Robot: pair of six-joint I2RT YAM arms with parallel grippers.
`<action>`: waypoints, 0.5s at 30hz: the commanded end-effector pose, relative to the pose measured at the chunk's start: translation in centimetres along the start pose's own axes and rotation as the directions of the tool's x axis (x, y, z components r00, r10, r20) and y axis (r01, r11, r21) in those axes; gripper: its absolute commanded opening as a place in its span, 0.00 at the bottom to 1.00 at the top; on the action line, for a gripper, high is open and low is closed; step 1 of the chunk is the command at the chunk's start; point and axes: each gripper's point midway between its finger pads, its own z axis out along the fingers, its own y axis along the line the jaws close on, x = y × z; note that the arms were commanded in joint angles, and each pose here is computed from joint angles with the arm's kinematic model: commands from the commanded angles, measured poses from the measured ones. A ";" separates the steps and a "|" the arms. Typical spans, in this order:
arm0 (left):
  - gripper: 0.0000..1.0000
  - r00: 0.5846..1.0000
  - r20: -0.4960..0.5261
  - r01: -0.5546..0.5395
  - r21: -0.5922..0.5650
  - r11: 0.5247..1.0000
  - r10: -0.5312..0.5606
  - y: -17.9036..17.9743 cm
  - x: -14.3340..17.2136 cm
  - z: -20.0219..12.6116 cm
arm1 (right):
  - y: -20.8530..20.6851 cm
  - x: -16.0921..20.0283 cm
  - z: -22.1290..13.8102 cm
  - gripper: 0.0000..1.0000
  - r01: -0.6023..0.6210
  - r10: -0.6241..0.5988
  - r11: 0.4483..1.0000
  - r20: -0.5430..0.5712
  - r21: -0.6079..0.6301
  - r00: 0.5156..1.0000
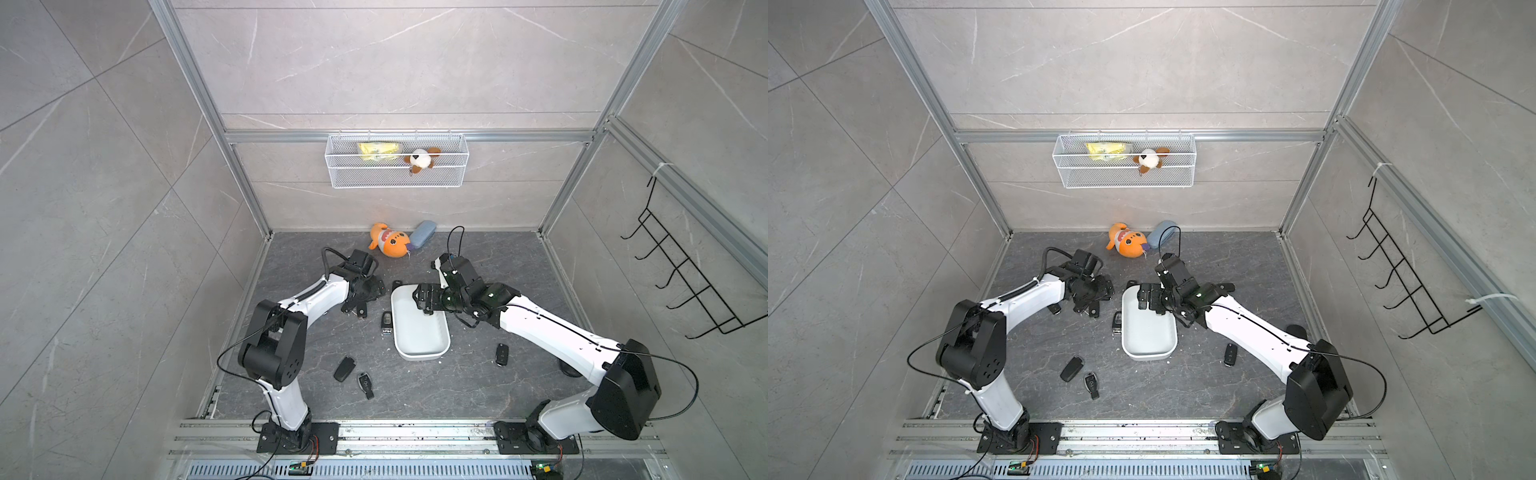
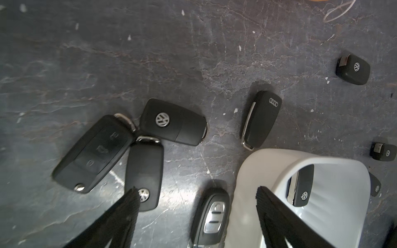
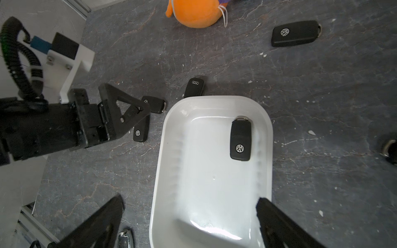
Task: Place the car key into the storage box
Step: Pick up the car key from the center of the board.
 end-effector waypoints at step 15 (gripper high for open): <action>0.82 0.990 -0.109 0.096 0.025 0.995 -0.092 -1.3 0.3 4.2 | -1.0 -0.5 -1.5 0.99 0.003 -0.005 0.998 0.028 0.064 1.000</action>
